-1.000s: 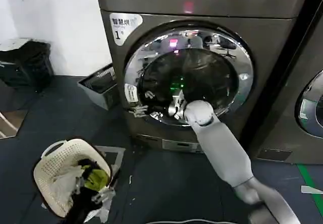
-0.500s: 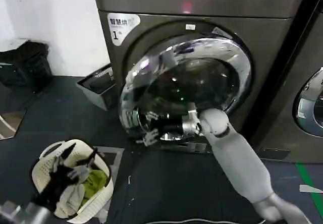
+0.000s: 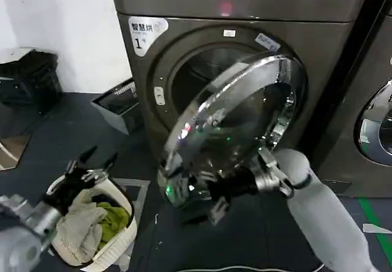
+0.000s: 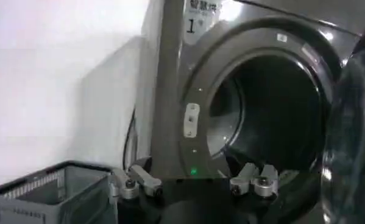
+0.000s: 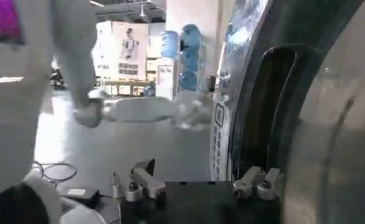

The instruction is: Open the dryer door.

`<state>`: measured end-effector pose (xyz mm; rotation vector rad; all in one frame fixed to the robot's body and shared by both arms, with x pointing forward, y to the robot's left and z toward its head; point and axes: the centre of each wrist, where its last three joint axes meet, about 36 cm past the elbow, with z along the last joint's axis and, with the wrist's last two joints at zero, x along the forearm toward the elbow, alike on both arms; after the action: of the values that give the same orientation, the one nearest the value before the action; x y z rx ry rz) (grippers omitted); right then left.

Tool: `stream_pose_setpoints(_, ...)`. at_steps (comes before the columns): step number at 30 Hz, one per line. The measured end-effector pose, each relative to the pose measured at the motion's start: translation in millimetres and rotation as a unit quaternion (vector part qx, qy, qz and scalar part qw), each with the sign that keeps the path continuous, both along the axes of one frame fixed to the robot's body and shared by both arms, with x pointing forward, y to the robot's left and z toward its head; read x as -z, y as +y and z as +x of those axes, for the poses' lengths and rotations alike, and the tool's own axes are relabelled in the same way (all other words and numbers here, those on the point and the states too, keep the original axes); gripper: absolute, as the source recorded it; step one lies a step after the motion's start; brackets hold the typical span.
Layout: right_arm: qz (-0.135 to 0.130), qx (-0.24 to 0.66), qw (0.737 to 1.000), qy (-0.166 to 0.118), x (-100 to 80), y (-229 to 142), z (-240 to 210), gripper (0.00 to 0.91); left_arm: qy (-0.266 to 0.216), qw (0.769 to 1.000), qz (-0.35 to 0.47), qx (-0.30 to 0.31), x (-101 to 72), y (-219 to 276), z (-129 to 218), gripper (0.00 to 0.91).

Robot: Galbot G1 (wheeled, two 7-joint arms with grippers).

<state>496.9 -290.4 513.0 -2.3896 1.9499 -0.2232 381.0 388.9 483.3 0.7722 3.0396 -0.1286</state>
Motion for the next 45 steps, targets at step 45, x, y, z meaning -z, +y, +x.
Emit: stream_pose_setpoints(45,0.066,0.929,0.34,-0.128,-99.3,-328,-340,0.907,0.004,0.897,-0.033,0.441,3.9,-239,81,0.907)
